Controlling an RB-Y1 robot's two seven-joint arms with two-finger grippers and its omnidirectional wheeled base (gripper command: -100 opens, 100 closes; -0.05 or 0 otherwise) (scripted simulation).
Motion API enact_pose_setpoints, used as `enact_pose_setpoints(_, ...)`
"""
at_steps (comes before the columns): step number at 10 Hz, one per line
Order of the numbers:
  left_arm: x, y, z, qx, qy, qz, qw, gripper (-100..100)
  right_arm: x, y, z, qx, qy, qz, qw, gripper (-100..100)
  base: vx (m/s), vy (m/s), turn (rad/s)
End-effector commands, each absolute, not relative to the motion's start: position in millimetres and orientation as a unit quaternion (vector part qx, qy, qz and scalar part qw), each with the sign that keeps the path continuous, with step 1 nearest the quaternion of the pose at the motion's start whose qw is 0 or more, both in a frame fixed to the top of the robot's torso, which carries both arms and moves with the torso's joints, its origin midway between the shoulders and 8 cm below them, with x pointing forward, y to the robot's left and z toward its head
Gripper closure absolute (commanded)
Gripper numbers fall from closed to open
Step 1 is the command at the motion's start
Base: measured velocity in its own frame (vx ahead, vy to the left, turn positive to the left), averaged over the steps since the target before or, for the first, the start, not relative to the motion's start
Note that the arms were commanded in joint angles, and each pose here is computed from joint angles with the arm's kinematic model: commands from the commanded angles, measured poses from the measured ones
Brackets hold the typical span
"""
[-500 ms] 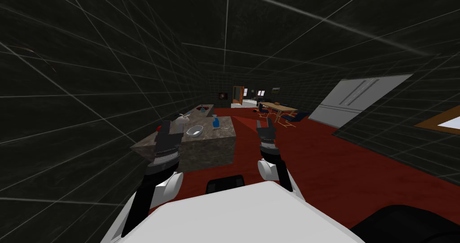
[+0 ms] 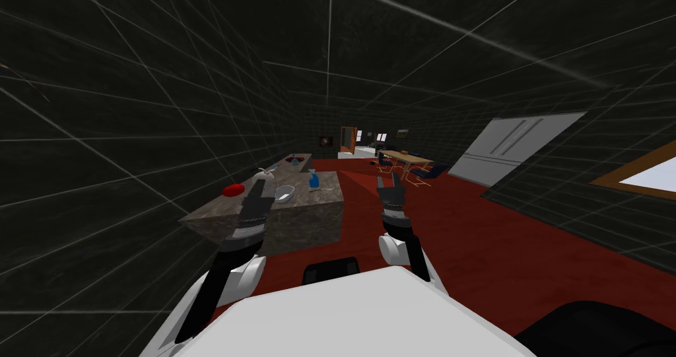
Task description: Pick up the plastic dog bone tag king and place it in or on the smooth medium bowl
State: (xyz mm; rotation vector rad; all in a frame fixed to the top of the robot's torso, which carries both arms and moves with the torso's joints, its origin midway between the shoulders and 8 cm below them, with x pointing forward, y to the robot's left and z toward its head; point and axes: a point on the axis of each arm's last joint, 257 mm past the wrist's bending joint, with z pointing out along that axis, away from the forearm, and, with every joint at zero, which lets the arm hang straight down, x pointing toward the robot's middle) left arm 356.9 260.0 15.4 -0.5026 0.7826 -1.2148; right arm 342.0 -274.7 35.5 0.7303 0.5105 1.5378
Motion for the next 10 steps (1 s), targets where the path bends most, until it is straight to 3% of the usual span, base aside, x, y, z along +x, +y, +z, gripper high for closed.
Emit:
enact_pose_setpoints(1,363.4,257.8,0.8,-0.227,0.382,-0.54,0.715,-100,342.0,-274.7,35.5,0.319,0.223,0.672,0.63,0,0.036,-0.077,-0.044)
enact_pose_setpoints(10,400.4,262.7,-105.2,-0.221,0.554,-0.445,0.668,-100,342.0,-274.7,35.5,0.319,0.223,0.672,0.63,0,0.038,-0.097,-0.064)
